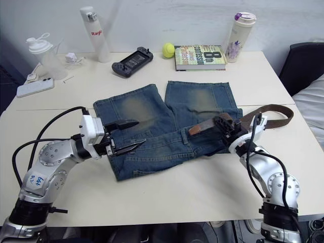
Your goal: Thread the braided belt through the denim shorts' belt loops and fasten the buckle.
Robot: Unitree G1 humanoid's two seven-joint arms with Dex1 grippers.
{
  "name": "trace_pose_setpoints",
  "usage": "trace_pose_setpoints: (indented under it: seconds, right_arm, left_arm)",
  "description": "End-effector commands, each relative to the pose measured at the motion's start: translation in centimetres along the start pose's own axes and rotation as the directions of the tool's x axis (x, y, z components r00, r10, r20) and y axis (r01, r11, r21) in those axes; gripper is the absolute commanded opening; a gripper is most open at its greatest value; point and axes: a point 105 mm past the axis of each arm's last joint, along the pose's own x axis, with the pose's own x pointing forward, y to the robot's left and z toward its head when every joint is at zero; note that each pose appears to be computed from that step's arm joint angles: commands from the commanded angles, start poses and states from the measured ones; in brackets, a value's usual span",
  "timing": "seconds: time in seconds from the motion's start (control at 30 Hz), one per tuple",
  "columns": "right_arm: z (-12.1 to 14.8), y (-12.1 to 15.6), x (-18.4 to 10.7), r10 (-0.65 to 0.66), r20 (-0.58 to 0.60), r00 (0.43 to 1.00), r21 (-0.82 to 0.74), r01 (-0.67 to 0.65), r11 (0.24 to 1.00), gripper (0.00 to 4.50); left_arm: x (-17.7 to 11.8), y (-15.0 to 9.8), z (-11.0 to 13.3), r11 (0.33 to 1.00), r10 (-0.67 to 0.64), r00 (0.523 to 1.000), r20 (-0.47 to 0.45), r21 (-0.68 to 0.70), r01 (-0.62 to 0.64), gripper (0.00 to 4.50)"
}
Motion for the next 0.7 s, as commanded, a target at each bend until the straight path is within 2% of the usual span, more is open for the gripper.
trace_pose_setpoints:
  seconds: [0.03, 0.23, 0.37, 0.47, 0.53, 0.6, 0.7]
  right_arm:
    - [-0.3, 0.0, 0.0, 0.043, -0.003, 0.999, -0.059, -0.043, 0.997, 0.00]
    - [-2.7, -0.6, 0.4, 0.053, -0.047, 0.998, -0.091, -0.057, 0.994, 0.00]
    - [-4.2, 0.7, 1.0, 0.101, -0.065, 0.993, -0.059, -0.105, 0.993, 0.00]
    - [-7.1, 0.9, 1.7, 0.056, -0.125, 0.991, 0.000, -0.057, 0.998, 0.00]
    - [-8.1, 1.3, 1.8, 0.055, -0.140, 0.989, 0.004, -0.055, 0.998, 0.00]
    - [-8.7, 1.2, 1.8, 0.027, -0.160, 0.987, 0.020, -0.024, 0.999, 0.00]
    - [-10.5, 0.8, 1.7, -0.019, -0.238, 0.971, 0.079, 0.039, 0.996, 0.00]
  left_arm:
    - [-0.2, 0.3, 1.3, 0.999, 0.022, 0.999, 0.034, 0.025, -0.023, 3.30]
    - [-0.3, 0.5, 1.2, 0.999, 0.027, 0.999, 0.028, 0.027, -0.027, 3.30]
    - [-0.2, 0.7, 1.1, 0.999, 0.034, 0.999, 0.028, 0.023, -0.034, 3.30]
    - [0.3, 0.5, 0.8, 0.999, 0.013, 1.000, 0.019, 0.042, -0.014, 3.30]
    - [0.4, 0.4, 0.6, 0.998, -0.001, 1.000, 0.013, 0.060, 0.000, 3.30]
    - [0.6, 0.2, 0.4, 0.996, -0.019, 1.000, 0.003, 0.092, 0.018, 3.30]
    - [1.1, -0.6, -1.1, 0.936, -0.102, 0.991, -0.091, 0.327, 0.127, 3.30]
